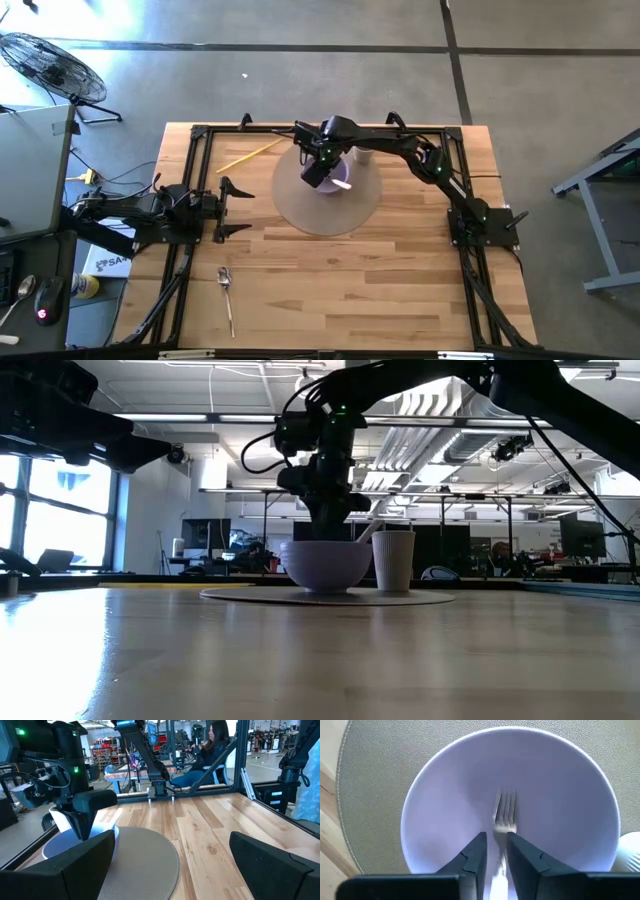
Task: Pick & Place Utensil
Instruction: Put the white fork into the purple bowl on the brown mat, then put the silver spoon into the purple bowl on the brown mat
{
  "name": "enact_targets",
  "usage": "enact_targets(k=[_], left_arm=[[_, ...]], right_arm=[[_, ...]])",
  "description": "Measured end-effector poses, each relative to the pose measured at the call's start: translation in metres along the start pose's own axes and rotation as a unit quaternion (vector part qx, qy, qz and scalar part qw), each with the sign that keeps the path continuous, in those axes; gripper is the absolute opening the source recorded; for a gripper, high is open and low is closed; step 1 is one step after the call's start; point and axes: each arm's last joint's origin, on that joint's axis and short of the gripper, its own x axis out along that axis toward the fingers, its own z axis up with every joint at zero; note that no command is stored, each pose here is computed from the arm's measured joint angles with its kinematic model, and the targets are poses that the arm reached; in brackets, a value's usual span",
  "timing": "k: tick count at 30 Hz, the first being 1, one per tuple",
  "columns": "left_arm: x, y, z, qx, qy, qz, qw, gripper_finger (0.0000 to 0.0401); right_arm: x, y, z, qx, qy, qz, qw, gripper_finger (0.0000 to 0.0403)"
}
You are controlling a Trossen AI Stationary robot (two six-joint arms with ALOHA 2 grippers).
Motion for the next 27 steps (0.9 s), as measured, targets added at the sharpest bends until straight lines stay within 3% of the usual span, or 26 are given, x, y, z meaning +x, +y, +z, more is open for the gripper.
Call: enact_targets(k=[9,14,20,27], left_arm=[[0.0,0.0,0.0,0.0,0.0,0.0,1.0,0.0387],[0.0,0.0,0.0,0.0,0.0,0.0,1.0,0.0387],[0.0,0.0,0.0,0.0,0.0,0.0,1.0,0.0387],[0.0,0.0,0.0,0.0,0.0,0.0,1.0,0.0387]], right_arm=[[-0.012,0.009,0.003,-0.023,-0.034,-0.021,0.999,0.0087],[-0.033,0.047,-0.003,-0.072,-0.088,-0.012,0.993,0.0087],[-0.038,0.099,-0.024,-0.144,-0.117,-0.008,0.983,0.0087],[-0.024,0.155,-0.08,-0.248,-0.087,-0.093,0.96,0.0087]])
